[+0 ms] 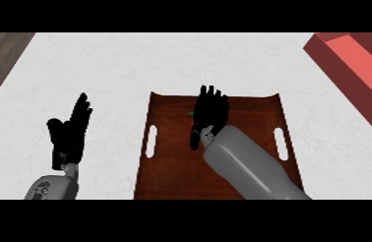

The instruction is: Pick the bell pepper from the tray and place it in the cardboard box

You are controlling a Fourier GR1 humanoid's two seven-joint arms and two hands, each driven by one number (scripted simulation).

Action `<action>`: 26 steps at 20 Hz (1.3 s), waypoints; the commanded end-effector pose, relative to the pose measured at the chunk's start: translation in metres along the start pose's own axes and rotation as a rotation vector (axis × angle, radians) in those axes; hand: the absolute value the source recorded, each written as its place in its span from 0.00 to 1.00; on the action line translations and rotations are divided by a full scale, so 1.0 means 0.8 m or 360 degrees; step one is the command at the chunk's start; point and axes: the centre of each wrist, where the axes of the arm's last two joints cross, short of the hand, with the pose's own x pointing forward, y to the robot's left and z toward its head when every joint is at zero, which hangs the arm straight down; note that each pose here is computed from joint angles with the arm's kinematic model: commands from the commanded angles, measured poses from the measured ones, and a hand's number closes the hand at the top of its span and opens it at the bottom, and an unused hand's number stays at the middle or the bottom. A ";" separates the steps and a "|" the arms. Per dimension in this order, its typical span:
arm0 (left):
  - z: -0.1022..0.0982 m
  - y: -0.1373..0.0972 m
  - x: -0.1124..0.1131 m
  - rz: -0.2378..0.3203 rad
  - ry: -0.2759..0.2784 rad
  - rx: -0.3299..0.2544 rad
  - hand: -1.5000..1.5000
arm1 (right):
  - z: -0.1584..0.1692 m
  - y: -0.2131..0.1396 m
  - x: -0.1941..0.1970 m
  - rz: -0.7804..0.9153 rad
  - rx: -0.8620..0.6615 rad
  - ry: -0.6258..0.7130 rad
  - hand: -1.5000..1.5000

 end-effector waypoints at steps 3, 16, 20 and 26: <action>0.015 -0.003 0.006 0.0002 -0.0017 0.0012 0.50 | 0.005 0.006 0.016 -0.0038 -0.0005 0.0157 1.00; -0.002 0.007 -0.004 0.0003 -0.0010 0.0019 0.50 | -0.002 -0.011 0.029 0.0055 -0.0291 -0.0106 1.00; 0.009 0.004 -0.010 0.0017 0.0003 -0.0001 0.50 | -0.090 -0.078 -0.072 -0.0194 -0.0281 0.0345 1.00; -0.006 -0.001 0.003 0.0039 -0.0026 -0.0003 0.50 | -0.132 -0.132 -0.117 -0.0261 -0.0399 0.0535 1.00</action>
